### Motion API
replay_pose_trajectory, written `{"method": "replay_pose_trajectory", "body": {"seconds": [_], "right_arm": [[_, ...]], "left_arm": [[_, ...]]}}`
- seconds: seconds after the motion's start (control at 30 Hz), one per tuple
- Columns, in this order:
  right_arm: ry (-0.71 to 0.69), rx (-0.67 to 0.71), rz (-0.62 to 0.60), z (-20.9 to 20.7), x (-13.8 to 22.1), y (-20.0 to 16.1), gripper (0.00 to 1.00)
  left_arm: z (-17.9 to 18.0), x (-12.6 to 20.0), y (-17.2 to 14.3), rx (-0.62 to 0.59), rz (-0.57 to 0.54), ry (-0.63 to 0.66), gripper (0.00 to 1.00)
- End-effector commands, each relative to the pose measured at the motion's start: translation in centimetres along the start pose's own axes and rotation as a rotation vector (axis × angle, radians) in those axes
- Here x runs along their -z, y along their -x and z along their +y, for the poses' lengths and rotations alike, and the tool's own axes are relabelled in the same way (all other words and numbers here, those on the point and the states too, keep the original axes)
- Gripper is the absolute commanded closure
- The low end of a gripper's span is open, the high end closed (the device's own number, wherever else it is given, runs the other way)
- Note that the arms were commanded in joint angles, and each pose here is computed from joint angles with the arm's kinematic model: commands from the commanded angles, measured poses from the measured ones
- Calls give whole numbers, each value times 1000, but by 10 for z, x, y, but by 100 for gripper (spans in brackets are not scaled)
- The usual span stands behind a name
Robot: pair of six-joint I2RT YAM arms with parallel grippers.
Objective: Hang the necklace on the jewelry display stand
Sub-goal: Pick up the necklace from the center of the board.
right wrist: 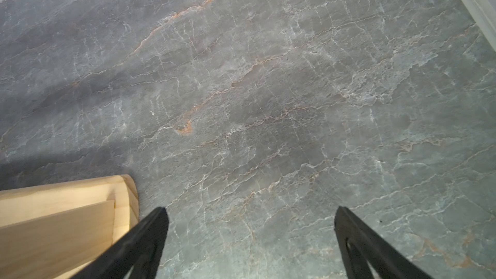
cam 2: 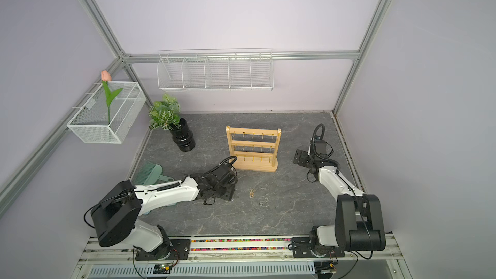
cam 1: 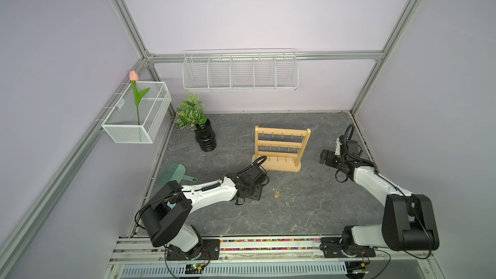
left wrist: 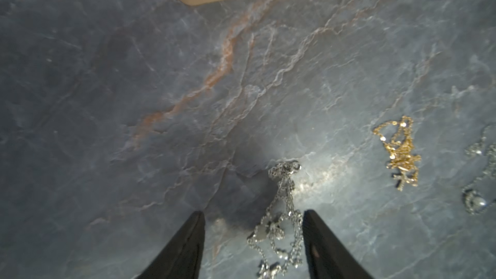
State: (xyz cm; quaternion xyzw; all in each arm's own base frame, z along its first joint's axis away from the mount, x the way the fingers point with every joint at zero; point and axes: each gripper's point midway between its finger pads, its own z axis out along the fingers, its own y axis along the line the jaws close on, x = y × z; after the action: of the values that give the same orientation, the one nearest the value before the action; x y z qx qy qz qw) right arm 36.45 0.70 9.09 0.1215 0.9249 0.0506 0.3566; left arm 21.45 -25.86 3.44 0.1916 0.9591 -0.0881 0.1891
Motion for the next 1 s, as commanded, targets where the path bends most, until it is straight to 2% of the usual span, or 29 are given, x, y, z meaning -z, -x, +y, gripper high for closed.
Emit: {"method": "replay_pose_trajectory", "body": {"seconds": [0.0, 0.27, 0.77, 0.97], "right_arm": [[19, -10, -7, 5, 10, 5, 1], [9, 0, -12, 3, 15, 5, 1], [22, -4, -15, 5, 13, 4, 1], [27, -4, -18, 6, 17, 3, 1]], "left_arm": [[-12, -1, 18, -26, -15, -10, 48], [-22, -8, 17, -77, 16, -20, 56], [-18, -22, -2, -116, 71, 50, 67], [-20, -24, -6, -142, 87, 80, 76]]}}
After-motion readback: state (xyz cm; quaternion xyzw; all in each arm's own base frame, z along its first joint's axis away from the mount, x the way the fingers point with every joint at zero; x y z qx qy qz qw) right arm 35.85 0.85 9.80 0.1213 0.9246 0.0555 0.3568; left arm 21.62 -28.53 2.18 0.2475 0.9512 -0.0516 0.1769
